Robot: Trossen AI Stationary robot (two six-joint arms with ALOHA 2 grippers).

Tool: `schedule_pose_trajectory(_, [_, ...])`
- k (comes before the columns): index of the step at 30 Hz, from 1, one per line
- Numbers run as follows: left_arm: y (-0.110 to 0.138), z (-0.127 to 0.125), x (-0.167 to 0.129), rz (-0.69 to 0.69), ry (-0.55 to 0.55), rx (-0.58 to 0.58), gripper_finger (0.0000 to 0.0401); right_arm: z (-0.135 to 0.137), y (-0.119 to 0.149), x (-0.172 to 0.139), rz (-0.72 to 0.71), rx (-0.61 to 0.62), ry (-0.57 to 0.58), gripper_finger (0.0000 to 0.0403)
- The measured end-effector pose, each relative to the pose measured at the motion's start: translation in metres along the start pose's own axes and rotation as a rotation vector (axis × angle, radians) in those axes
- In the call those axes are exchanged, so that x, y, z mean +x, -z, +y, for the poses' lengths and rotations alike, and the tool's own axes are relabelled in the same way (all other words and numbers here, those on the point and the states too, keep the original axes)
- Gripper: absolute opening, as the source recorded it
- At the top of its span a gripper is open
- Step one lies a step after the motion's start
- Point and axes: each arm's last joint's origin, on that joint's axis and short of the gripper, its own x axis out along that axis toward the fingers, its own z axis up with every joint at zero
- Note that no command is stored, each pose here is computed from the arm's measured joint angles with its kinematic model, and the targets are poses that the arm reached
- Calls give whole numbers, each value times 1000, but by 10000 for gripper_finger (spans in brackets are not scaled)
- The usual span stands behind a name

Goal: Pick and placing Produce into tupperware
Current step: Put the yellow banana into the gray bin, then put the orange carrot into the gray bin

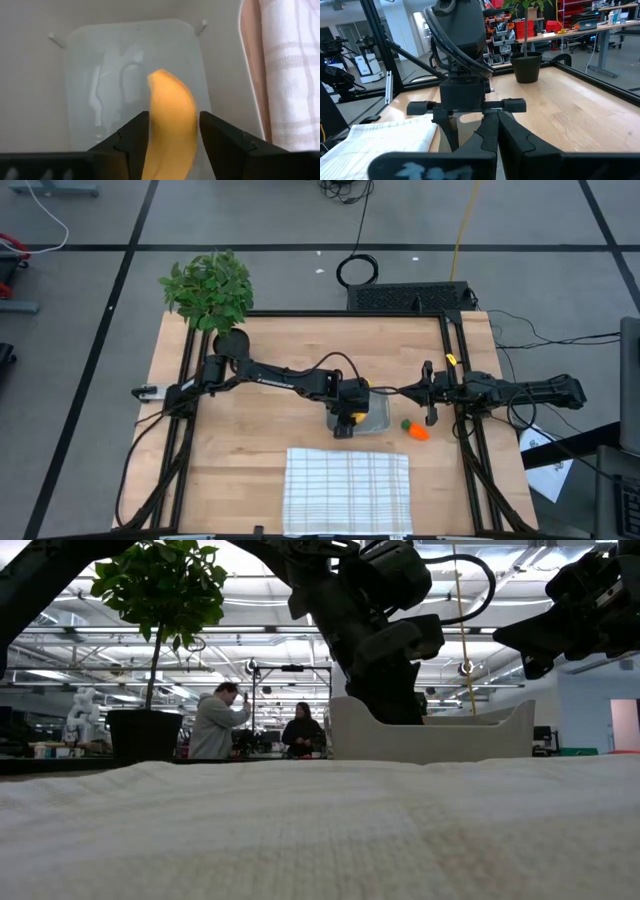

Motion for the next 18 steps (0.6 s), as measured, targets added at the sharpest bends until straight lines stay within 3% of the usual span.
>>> schedule_pose_trajectory(7, [4, 0, 3, 7, -2, 17, 204, 0, 0, 0, 0, 0, -1, 0])
schedule_pose_trajectory(18, [4, -4, 4, -14, -14, 51, 200, 0, 0, 0, 2, 0, 0, 0])
